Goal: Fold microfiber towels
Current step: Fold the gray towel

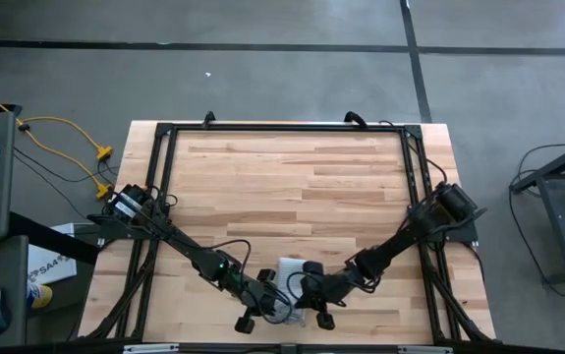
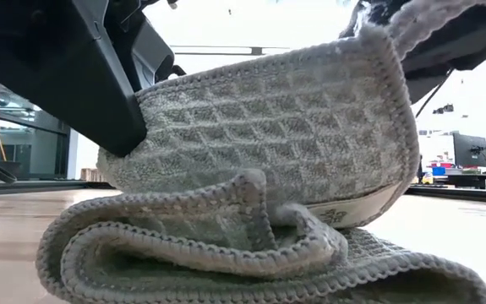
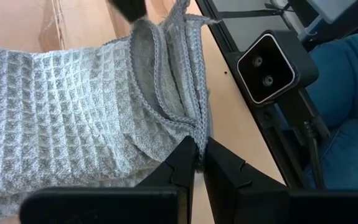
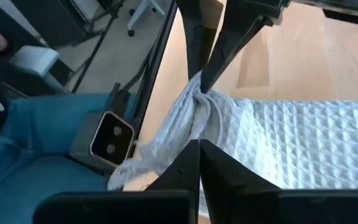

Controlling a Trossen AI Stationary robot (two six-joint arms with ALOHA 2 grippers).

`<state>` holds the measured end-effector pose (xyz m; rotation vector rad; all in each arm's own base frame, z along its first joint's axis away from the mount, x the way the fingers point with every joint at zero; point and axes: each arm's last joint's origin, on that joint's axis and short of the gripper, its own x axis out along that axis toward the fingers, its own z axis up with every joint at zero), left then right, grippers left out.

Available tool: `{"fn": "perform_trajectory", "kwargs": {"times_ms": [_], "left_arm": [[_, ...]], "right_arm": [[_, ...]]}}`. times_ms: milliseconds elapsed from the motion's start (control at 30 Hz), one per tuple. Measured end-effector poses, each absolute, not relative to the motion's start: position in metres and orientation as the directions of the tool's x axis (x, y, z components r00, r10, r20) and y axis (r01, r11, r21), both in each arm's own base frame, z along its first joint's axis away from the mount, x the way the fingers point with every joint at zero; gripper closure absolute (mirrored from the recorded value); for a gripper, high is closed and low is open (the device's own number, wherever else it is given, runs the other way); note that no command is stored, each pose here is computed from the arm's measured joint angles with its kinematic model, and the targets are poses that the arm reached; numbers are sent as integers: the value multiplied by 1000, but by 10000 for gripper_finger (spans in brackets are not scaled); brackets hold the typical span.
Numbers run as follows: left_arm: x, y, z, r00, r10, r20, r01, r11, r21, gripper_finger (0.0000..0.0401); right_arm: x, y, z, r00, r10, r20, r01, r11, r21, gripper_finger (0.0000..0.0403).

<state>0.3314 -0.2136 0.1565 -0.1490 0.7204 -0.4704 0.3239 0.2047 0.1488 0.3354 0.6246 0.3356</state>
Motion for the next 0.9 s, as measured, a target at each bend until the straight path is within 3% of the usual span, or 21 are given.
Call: {"fn": "perform_trajectory", "kwargs": {"times_ms": [900], "left_arm": [[332,-214,157,659,-460,-595,377,887,-268,377]], "right_arm": [[330,205,136,775,398,-491,-201,892,406,401]]}}
